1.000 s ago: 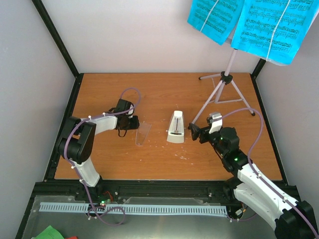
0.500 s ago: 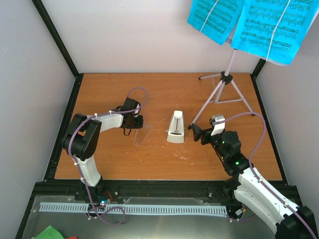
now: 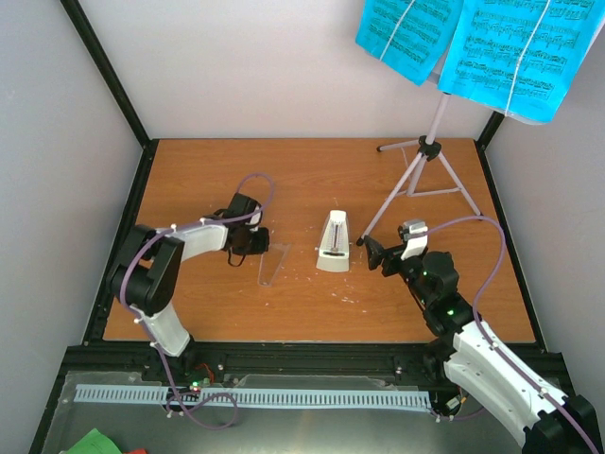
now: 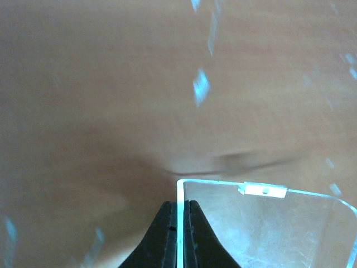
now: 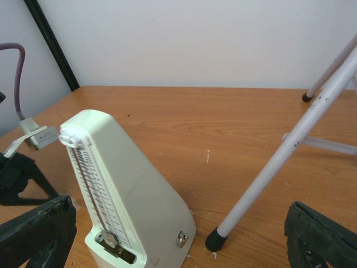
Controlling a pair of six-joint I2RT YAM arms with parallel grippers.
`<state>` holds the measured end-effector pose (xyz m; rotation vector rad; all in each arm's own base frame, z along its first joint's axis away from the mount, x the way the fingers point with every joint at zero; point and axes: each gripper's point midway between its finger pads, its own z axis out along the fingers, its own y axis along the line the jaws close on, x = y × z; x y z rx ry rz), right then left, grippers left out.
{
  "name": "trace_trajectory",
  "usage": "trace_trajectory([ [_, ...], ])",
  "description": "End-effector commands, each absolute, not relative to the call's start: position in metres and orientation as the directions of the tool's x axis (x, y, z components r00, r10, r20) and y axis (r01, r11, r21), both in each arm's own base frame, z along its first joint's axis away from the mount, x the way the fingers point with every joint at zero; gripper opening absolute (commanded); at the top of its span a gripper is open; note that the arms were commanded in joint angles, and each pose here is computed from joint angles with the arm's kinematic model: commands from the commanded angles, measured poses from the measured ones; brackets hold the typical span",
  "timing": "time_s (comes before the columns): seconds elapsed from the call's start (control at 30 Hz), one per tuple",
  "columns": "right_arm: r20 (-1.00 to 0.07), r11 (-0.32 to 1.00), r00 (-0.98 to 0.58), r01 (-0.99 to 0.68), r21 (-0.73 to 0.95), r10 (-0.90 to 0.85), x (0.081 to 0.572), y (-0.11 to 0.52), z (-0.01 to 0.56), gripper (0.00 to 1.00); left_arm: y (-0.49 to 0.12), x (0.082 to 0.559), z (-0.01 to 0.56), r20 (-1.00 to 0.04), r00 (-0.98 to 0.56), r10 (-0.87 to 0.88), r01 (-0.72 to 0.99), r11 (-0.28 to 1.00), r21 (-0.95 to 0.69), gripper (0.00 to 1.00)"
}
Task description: Pack up the instrument practice props
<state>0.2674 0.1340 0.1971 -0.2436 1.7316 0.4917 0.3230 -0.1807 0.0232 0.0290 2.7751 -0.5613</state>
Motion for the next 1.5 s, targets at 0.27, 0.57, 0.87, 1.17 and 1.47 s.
trace_trajectory([
  [0.27,-1.000,0.702,-0.005,-0.712,-0.016,-0.028,0.220,0.212,0.237,1.00,-0.218,0.236,0.107,0.127,-0.988,-0.088,-0.153,0.663,-0.733,0.00],
  [0.57,-0.938,0.520,0.303,-0.780,-0.347,-0.170,0.164,0.291,0.253,0.99,-0.233,0.215,0.137,0.400,-0.912,-0.090,-0.388,0.508,-0.769,0.00],
  [0.87,-0.821,0.480,0.501,-0.668,-0.568,-0.275,0.137,0.349,0.246,0.99,-0.237,0.216,0.158,0.434,-0.893,-0.117,-0.436,0.461,-0.773,0.00],
  [1.17,-0.741,0.508,0.538,-0.543,-0.669,-0.400,0.153,0.376,0.240,0.96,-0.235,0.213,0.163,0.430,-0.895,-0.119,-0.435,0.455,-0.777,0.00],
  [1.47,-0.685,0.495,0.542,-0.475,-0.728,-0.487,0.164,0.385,0.230,0.76,-0.235,0.211,0.165,0.419,-0.901,-0.117,-0.424,0.452,-0.785,0.00],
])
